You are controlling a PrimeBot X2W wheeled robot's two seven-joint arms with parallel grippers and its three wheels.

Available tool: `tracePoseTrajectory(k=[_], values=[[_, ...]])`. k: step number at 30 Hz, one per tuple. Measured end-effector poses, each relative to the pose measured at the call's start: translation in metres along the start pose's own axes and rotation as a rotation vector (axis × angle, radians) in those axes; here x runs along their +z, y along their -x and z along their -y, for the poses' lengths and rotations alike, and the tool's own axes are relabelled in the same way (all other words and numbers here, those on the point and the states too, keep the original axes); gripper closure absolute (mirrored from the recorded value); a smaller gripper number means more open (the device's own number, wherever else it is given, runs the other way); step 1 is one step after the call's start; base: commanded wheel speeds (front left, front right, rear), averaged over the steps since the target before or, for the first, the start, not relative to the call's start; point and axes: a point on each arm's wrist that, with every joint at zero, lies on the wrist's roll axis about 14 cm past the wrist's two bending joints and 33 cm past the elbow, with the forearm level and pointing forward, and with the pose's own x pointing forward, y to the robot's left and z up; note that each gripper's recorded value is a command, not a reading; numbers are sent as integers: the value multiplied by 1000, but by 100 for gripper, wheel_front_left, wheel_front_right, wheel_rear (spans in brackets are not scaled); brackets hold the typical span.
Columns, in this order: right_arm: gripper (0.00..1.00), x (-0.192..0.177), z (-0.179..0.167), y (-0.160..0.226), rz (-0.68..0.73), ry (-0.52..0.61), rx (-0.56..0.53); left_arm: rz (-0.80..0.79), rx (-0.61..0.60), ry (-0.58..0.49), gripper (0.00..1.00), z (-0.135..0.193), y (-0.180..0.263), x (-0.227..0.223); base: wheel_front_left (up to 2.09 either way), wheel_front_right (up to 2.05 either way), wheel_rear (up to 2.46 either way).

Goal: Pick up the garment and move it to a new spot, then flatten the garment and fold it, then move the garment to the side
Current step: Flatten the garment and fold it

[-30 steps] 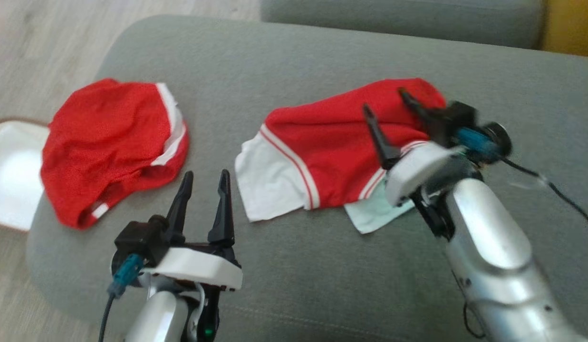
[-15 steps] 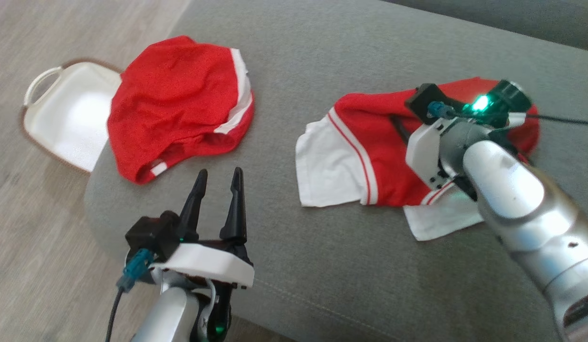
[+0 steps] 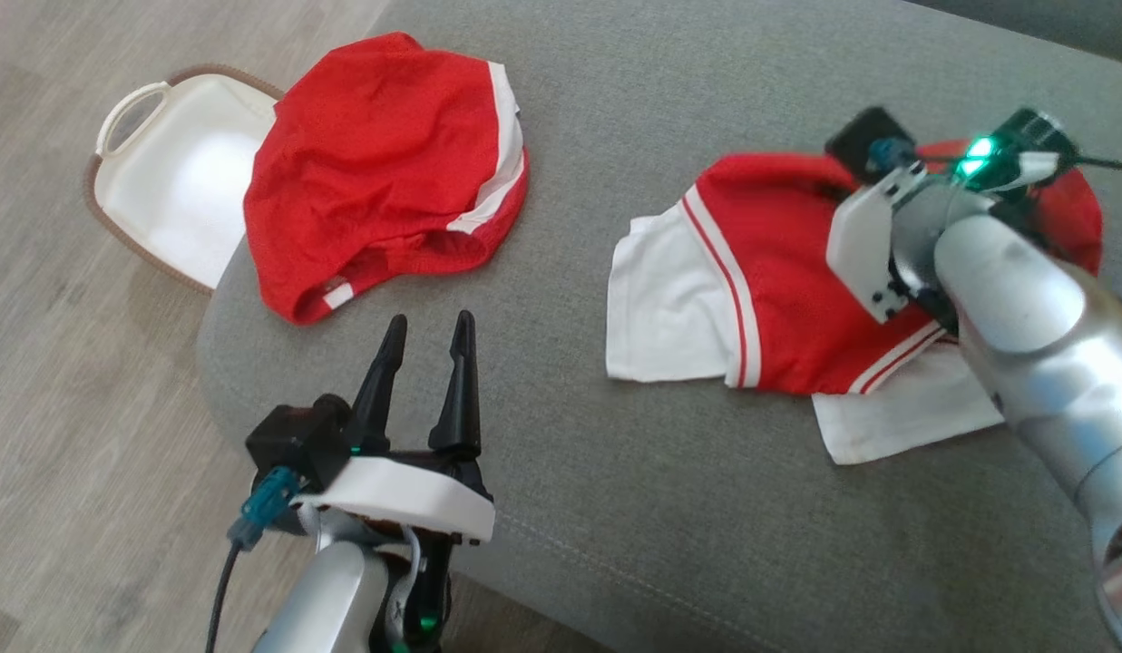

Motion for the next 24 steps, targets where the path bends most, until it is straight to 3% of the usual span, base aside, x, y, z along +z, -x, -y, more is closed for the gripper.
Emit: tracePoseTrajectory(k=[9, 13, 18, 19, 24], values=[[100, 28, 30, 24, 200, -160, -96, 12, -40, -6, 0, 11, -8, 2, 0, 0, 0], [100, 46, 67, 52, 334, -247, -208, 15, -95, 0, 0, 27, -12, 1, 0, 0, 0], [100, 100, 138, 117, 559, -305, -404, 37, -158, -2, 0, 44, -7, 7, 0, 0, 0], [100, 125, 152, 145, 650, -301, -451, 49, -168, 5, 0, 46, -4, 10, 0, 0, 0], [100, 167, 177, 226, 885, -226, -595, 49, -193, 5, 0, 53, 4, 8, 0, 0, 0]])
